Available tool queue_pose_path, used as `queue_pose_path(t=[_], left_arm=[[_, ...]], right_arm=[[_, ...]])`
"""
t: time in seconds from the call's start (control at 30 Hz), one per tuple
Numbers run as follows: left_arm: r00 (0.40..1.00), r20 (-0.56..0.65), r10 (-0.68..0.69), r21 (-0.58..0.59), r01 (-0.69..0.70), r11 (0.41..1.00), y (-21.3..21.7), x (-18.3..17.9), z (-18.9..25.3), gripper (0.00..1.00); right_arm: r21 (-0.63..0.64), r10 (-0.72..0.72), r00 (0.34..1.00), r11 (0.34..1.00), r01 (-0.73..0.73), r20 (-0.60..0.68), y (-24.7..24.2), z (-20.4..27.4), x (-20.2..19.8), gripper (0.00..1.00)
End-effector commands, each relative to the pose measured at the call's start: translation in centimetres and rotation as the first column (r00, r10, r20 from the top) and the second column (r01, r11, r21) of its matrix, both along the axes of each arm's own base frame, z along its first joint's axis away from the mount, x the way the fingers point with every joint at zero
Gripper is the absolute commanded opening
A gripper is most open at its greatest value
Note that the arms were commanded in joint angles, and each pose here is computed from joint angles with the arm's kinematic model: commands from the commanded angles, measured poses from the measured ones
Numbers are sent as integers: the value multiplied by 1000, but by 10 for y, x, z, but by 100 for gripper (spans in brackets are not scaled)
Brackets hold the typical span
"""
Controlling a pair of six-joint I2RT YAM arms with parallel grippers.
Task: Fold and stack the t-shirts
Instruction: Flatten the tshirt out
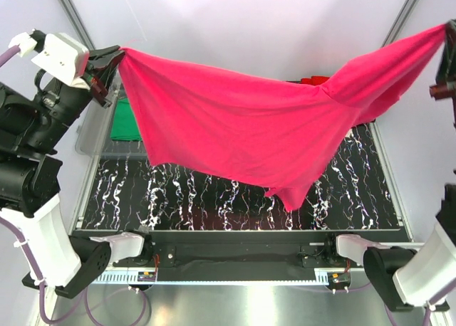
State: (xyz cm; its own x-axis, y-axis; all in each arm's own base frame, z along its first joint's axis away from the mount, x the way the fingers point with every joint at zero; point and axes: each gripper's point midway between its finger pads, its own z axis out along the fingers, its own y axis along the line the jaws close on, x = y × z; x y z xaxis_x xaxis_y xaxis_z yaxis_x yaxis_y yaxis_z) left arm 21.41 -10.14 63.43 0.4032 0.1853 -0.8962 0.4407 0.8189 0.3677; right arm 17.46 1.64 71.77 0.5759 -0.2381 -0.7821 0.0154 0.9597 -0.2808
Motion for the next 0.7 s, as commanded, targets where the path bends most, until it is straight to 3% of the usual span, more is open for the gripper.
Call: queue_pose_path(t=[0.0,0.27,0.47,0.67], left_arm=[[997,76,-17,-23,19,1000,2,-18,19,0],[996,79,-48,-29,51,998,4,-45,12,0],[996,81,-32,-40,35,999,7,-44,14,0],[999,0,34,-27,-34,999,12,0,-5,0]], right_arm=[[1,-49,996,999,49,71,-8,13,-19,0],[-5,-17,994,1000,18,105,-3,9,-57,0],[-10,7,993,1000,-6,121,1,14,-62,0],[-48,12,1000,999,-11,19,5,-3,-4,0]])
